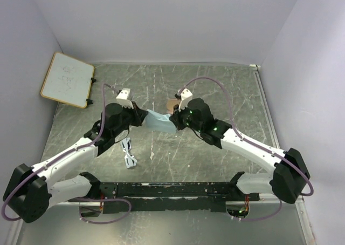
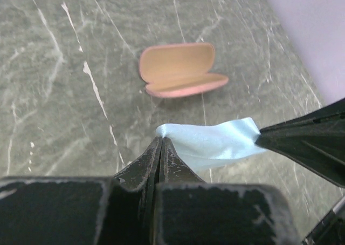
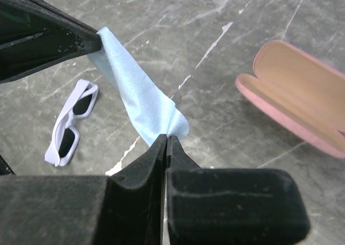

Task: Organize the sunglasses
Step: Pick up the glasses cleaning cloth from the center of the board, then place the glasses cleaning cloth at the center of the board.

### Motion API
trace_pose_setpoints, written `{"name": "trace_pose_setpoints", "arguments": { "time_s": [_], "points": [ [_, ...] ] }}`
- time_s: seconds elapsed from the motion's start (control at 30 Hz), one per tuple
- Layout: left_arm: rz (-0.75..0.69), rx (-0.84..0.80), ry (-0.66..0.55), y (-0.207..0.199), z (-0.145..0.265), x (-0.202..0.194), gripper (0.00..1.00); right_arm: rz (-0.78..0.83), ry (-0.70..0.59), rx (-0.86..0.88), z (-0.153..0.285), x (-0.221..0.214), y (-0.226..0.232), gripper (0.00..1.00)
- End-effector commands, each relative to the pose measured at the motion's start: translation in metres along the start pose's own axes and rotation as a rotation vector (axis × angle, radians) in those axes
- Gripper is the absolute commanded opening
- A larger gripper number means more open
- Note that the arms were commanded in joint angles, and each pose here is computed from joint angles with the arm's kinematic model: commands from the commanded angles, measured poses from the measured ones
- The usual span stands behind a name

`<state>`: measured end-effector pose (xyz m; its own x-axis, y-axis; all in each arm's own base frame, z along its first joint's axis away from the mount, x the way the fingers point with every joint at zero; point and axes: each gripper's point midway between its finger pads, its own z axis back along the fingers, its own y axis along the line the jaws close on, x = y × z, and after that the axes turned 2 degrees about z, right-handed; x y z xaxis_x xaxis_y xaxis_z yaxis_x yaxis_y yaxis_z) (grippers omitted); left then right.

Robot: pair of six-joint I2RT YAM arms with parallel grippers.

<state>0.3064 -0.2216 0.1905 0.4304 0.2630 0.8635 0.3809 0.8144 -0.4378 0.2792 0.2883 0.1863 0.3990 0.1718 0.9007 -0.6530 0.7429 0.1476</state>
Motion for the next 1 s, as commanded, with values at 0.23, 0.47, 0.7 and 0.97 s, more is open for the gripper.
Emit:
{"name": "trace_pose_setpoints", "arguments": {
  "time_s": [0.23, 0.47, 0.7, 0.97],
  "points": [
    [0.017, -0.037, 0.114, -0.025, 0.035, -0.047, 0.07, -0.056, 0.019, -0.015, 0.029, -0.035, 0.02, 0.0],
    [0.022, -0.046, 0.201, -0.043, 0.052, -0.088, 0.07, -0.086, 0.037, 0.021, 0.046, -0.055, 0.042, 0.0],
    [0.018, -0.032, 0.221, -0.057, 0.068, -0.099, 0.07, -0.144, 0.033, 0.027, 0.065, -0.066, 0.049, 0.0],
    [0.016, -0.014, 0.226, -0.065, 0.082, -0.09, 0.07, -0.189, 0.063, 0.075, 0.077, -0.084, 0.062, 0.0]
  ]
}}
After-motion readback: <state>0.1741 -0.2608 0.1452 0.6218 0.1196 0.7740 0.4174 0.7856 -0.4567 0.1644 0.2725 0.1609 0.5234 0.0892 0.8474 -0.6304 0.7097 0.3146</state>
